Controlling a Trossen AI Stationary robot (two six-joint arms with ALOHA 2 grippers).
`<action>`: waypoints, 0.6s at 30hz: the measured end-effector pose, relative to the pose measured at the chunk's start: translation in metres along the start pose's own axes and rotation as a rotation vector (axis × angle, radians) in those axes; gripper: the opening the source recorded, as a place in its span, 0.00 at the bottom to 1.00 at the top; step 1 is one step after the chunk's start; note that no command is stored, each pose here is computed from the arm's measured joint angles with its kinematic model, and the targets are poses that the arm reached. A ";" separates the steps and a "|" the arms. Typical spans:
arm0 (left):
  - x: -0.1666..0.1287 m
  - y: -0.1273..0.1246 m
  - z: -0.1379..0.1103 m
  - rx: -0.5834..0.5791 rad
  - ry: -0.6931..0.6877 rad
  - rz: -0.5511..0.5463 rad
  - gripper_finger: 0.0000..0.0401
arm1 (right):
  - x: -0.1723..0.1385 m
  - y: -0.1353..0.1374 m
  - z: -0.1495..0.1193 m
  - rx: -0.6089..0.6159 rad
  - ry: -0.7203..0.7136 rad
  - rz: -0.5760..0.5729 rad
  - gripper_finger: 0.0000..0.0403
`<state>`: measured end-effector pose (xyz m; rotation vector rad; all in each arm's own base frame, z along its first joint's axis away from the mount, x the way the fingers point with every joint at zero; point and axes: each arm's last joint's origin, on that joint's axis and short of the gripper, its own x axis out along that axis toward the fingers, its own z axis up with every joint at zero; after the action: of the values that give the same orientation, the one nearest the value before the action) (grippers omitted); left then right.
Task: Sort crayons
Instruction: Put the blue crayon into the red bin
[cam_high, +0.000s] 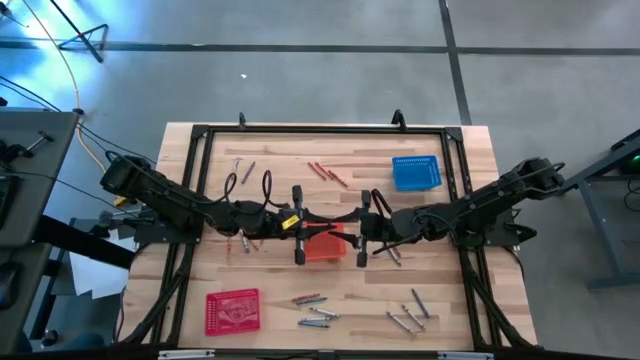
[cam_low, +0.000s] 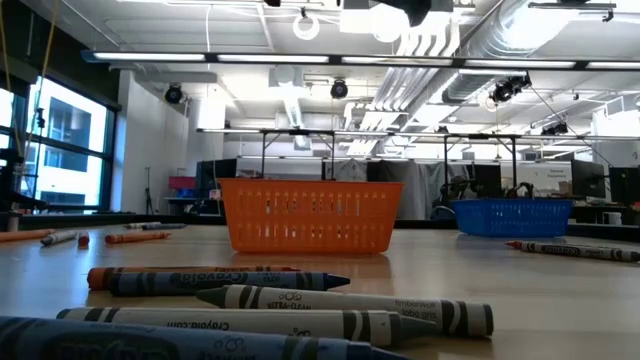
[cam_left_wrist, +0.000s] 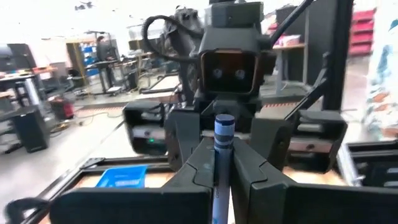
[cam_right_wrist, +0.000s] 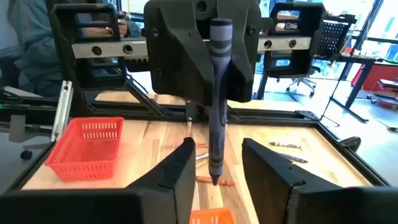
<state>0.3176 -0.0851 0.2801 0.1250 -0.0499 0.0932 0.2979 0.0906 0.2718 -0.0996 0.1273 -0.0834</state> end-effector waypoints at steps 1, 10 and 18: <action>-0.001 0.000 -0.001 0.020 0.020 0.026 0.00 | -0.001 -0.001 0.001 -0.001 0.003 -0.003 0.34; -0.030 -0.003 -0.004 -0.016 0.277 0.217 0.00 | -0.018 -0.008 0.005 0.080 0.083 -0.031 0.39; -0.086 -0.032 -0.014 -0.529 0.633 0.115 0.01 | -0.019 -0.016 -0.003 0.102 0.176 -0.069 0.39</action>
<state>0.2355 -0.1225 0.2572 -0.4394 0.5483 0.2268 0.2776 0.0766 0.2726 0.0050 0.2947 -0.1679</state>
